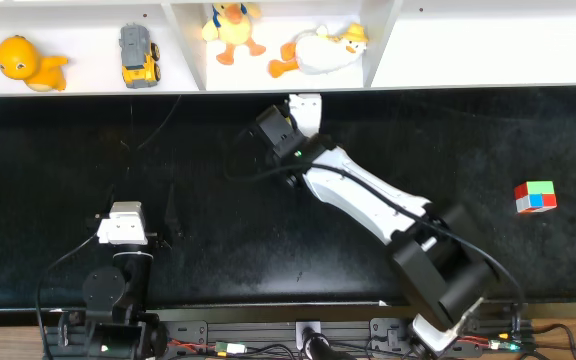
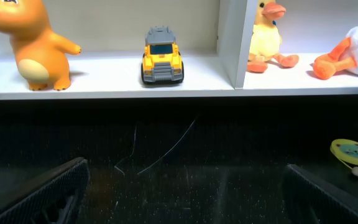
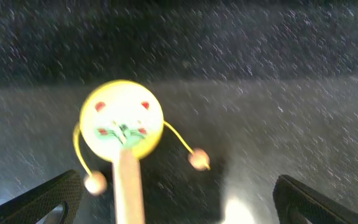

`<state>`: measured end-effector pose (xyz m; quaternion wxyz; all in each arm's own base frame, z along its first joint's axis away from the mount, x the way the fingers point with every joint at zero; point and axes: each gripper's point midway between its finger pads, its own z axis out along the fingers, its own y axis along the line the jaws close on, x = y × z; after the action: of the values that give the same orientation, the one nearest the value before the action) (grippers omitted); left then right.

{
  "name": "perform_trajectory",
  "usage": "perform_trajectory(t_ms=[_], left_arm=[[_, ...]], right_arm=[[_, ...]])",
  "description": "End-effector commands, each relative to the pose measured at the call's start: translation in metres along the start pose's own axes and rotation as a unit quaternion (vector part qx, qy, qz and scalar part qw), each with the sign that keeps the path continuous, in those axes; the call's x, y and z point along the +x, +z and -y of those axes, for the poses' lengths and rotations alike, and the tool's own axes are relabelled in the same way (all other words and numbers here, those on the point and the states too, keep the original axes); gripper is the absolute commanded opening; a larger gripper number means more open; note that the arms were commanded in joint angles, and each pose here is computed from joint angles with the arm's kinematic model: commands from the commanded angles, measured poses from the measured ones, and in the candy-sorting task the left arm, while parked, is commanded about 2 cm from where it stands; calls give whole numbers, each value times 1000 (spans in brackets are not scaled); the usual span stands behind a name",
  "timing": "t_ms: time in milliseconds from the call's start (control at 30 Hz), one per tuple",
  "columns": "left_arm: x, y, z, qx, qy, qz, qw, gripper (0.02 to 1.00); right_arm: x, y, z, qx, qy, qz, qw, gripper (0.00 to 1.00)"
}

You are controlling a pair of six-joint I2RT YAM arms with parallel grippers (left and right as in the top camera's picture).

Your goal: Store Toys

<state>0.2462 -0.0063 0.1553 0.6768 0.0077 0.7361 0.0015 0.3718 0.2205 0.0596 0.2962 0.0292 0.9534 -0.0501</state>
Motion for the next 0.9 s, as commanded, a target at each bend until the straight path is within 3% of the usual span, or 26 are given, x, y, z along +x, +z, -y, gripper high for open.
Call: perform_trajectory(t_ms=[33, 200, 567, 700, 767, 900], left_arm=[[-1, -1, -2, -5, 9, 4, 1000, 998], [-1, -1, -2, -5, 9, 4, 1000, 998], [-1, -1, -2, -5, 9, 4, 1000, 998], [-1, -1, -2, -5, 9, 4, 1000, 998], [-1, -1, -2, -5, 9, 4, 1000, 998], [-1, -1, -2, -5, 9, 4, 1000, 998]], right_arm=[[-6, 3, -18, -8, 3, 6, 1000, 996], [16, 11, -34, -37, -9, -38, 999, 996], [38, 19, -35, -29, -29, -70, 997, 1000], [38, 18, -35, -29, -30, -71, 997, 717], [39, 18, -35, -30, -30, -72, 997, 503], [40, 18, -36, -34, -30, -75, 996, 224]])
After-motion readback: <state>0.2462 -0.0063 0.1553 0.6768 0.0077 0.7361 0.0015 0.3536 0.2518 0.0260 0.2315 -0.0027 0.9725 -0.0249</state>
